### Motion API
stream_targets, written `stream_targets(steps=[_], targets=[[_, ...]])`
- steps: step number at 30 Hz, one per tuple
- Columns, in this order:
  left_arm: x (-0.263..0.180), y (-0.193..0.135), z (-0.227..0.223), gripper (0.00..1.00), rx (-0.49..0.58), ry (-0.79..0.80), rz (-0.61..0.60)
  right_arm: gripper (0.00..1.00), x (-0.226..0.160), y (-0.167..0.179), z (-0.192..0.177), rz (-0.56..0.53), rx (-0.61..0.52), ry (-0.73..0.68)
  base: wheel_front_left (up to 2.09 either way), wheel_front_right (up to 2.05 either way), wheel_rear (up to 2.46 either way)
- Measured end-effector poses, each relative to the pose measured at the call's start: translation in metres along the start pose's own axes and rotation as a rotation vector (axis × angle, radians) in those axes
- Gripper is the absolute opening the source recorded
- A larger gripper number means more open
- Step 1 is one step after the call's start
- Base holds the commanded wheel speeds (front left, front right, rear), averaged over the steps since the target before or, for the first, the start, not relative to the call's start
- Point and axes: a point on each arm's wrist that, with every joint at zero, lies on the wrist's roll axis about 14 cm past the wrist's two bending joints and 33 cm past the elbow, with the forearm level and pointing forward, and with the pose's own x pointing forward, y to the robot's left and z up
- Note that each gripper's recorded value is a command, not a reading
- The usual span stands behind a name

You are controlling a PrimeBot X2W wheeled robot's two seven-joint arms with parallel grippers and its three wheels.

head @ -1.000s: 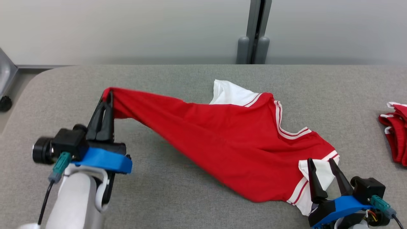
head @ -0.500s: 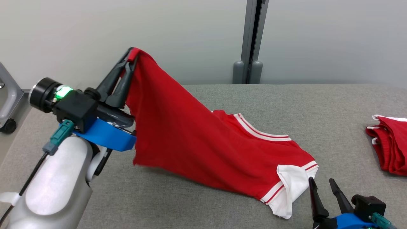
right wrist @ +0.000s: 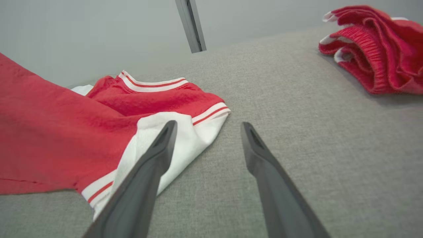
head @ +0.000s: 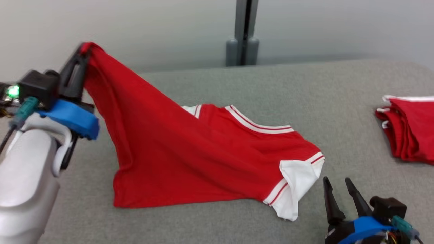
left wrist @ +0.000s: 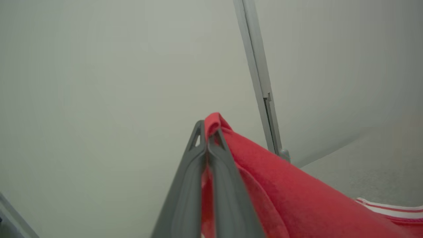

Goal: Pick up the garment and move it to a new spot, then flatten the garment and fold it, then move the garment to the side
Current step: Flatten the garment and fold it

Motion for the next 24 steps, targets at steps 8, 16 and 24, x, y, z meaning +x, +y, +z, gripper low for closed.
stream_targets(steps=[8, 16, 24], targets=[[0.003, 0.033, -0.106, 0.15, -0.065, 0.261, 0.143, 1.00, 0.015, -0.017, -0.003, -0.047, -0.019, 0.016, 0.00, 0.00, 0.00], [-0.013, 0.048, -0.125, 1.00, -0.064, 0.300, 0.273, 1.00, 0.025, -0.011, 0.012, -0.025, -0.033, -0.030, 0.00, 0.00, 0.00], [-0.047, 0.026, -0.113, 1.00, -0.153, 0.251, 0.309, 1.00, 0.026, 0.013, 0.031, 0.046, -0.049, -0.086, 0.00, 0.00, 0.00]])
